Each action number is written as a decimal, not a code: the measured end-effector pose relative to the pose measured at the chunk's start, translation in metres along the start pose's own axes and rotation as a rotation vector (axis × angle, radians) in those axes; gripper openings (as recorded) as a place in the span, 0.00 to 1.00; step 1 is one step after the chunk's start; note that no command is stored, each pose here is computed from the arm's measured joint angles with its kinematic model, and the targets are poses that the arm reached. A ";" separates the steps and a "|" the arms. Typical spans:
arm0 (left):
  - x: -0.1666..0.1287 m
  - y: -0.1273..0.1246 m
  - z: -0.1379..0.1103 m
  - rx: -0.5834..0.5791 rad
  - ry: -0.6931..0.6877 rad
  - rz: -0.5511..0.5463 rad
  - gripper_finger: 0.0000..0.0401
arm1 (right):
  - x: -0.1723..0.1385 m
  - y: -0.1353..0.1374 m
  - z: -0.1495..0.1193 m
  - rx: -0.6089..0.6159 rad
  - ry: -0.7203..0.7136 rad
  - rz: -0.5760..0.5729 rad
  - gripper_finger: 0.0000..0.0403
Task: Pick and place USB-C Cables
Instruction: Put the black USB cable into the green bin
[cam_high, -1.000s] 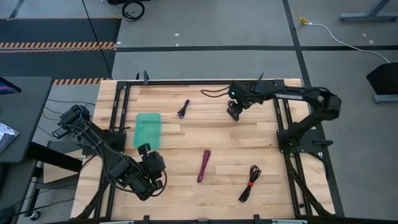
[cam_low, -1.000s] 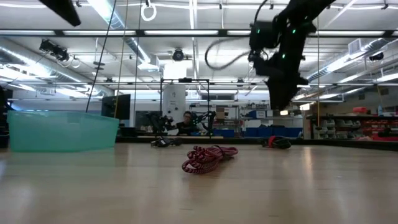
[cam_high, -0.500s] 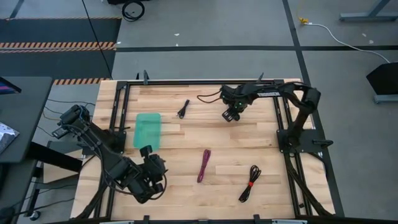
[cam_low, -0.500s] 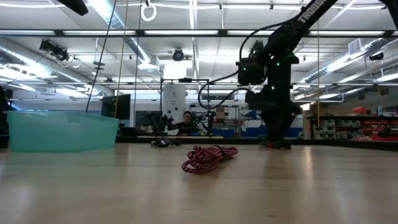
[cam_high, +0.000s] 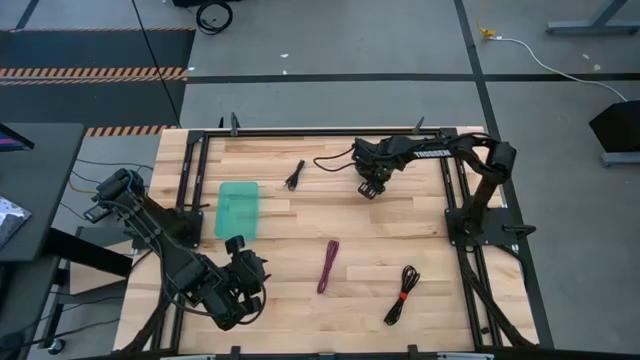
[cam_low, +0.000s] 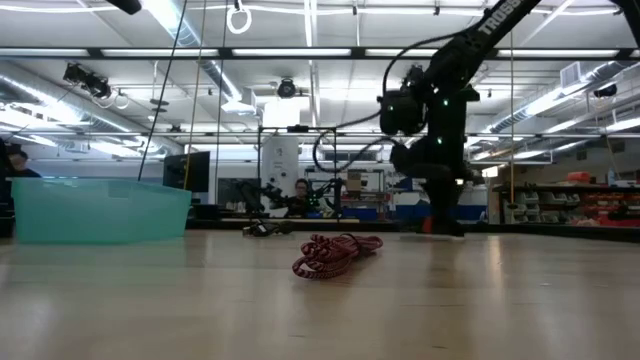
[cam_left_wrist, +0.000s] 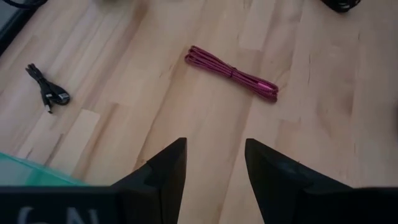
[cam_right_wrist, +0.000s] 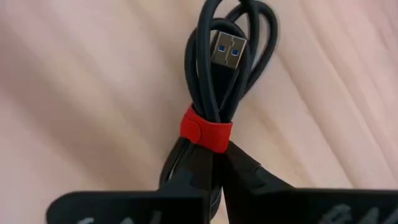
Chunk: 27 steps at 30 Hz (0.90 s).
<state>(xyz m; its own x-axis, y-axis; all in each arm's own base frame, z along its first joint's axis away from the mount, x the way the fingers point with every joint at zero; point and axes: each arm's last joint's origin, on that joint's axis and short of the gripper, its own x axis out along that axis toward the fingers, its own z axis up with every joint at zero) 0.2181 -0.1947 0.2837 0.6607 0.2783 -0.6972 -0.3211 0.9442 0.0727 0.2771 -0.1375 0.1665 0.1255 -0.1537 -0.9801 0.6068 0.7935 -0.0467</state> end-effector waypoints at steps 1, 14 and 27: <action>0.000 0.000 0.000 0.009 -0.003 0.002 0.43 | -0.007 0.004 0.002 -0.012 -0.026 0.014 0.05; 0.000 0.002 0.002 0.122 -0.065 0.054 0.43 | -0.119 0.098 0.003 -0.322 -0.504 0.281 0.04; 0.000 0.006 0.023 0.216 -0.432 0.372 0.43 | -0.167 0.191 -0.076 -0.738 -0.764 0.284 0.04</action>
<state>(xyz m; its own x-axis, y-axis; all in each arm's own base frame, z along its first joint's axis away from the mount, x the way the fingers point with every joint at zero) 0.2321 -0.1852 0.3005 0.7609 0.5995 -0.2482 -0.4678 0.7720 0.4303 0.3127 0.0840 0.3064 0.7935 -0.0313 -0.6078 -0.1084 0.9755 -0.1916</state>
